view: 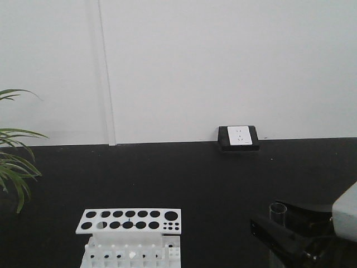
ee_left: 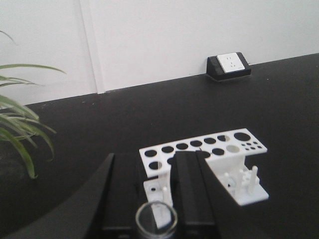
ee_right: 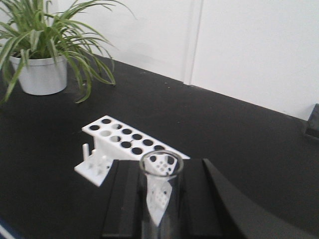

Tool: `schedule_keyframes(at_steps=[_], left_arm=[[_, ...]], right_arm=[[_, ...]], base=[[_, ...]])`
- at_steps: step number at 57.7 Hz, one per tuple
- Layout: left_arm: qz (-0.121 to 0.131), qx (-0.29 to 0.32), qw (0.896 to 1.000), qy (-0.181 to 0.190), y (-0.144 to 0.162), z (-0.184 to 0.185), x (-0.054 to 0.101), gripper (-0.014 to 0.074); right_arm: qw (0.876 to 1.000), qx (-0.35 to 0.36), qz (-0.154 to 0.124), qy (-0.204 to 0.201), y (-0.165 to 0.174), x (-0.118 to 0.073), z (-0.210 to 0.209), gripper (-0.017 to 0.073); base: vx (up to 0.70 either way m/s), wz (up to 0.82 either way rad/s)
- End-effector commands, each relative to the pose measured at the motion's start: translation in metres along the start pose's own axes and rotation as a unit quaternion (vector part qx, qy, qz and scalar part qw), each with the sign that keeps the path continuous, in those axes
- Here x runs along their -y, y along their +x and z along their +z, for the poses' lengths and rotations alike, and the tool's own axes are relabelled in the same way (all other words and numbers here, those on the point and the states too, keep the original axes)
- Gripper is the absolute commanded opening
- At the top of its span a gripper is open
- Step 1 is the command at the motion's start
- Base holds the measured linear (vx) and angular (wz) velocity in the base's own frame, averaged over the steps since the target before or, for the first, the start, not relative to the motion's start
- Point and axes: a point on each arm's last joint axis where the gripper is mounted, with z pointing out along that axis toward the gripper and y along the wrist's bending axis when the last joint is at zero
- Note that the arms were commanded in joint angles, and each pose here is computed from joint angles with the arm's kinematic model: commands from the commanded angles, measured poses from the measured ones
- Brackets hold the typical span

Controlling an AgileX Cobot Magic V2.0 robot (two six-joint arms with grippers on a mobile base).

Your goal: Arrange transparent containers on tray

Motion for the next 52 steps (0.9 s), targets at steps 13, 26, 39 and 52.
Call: schedule_keyframes(at_steps=[13, 26, 39, 52], left_arm=[[-0.005, 0.050, 0.999, 0.012, -0.0155, -0.0019, 0.0027, -0.0006], [-0.005, 0.050, 0.999, 0.012, -0.0155, -0.0019, 0.0027, -0.0006], [-0.005, 0.050, 0.999, 0.012, -0.0155, -0.0019, 0.0027, -0.0006], [-0.005, 0.049, 0.999, 0.012, -0.0154, -0.0019, 0.0027, -0.0006]], right_arm=[[0.998, 0.060, -0.007, -0.004, -0.0188, 0.0002, -0.0049, -0.0013], [0.998, 0.060, -0.007, -0.004, -0.0188, 0.0002, -0.0049, -0.0013], [0.998, 0.060, -0.007, -0.004, -0.0188, 0.0002, -0.0049, -0.0013], [0.998, 0.060, -0.007, -0.004, -0.0188, 0.0002, -0.0049, -0.0013]], base=[[-0.26, 0.16], [-0.28, 0.29], [-0.30, 0.39], [-0.31, 0.41]])
